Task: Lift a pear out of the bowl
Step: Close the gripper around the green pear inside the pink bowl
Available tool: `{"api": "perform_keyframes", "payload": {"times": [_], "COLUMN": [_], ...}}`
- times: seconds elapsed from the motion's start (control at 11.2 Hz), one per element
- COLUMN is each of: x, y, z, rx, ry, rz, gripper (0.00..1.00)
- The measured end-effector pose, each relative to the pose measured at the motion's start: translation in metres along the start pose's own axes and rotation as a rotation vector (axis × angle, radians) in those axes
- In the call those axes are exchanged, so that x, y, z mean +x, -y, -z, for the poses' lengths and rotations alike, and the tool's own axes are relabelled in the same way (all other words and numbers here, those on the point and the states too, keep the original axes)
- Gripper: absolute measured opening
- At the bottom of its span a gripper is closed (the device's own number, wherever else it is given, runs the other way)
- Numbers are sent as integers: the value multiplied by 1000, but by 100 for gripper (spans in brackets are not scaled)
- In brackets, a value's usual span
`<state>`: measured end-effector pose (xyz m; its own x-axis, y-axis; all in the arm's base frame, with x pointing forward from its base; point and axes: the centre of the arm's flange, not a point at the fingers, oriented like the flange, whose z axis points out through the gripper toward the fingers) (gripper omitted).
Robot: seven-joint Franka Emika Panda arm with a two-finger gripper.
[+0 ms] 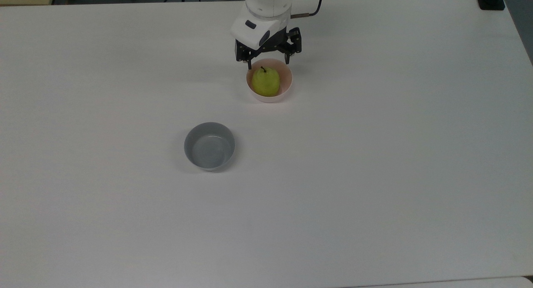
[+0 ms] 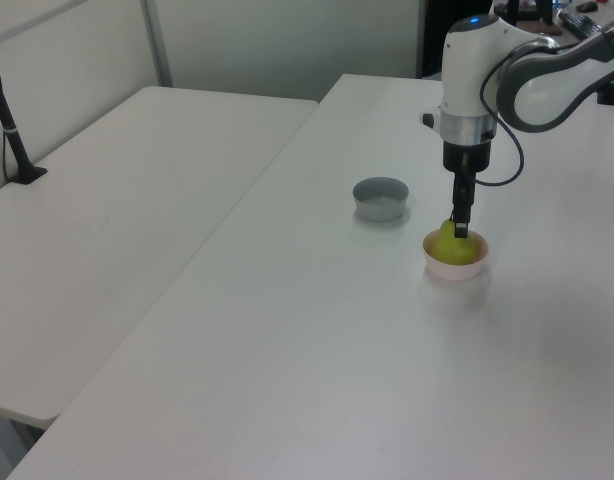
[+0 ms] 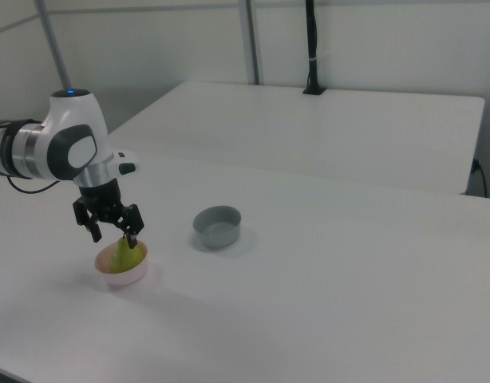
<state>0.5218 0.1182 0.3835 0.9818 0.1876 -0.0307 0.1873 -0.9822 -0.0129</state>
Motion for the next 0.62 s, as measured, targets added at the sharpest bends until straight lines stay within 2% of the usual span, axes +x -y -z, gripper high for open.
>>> {"api": "perform_keyframes", "payload": {"times": [0.18,0.36,0.45,0.54,0.62], "x": [5,10,12,13,13], "y": [-2,-3,-3,-3,-3], "z": [-17,-31,-33,-31,-31], "rx": [-10,-19,-19,-19,-19], "ry": [4,-1,-9,-15,-16], "rz": [15,30,32,32,32], "gripper": [96,88,68,61,61]}}
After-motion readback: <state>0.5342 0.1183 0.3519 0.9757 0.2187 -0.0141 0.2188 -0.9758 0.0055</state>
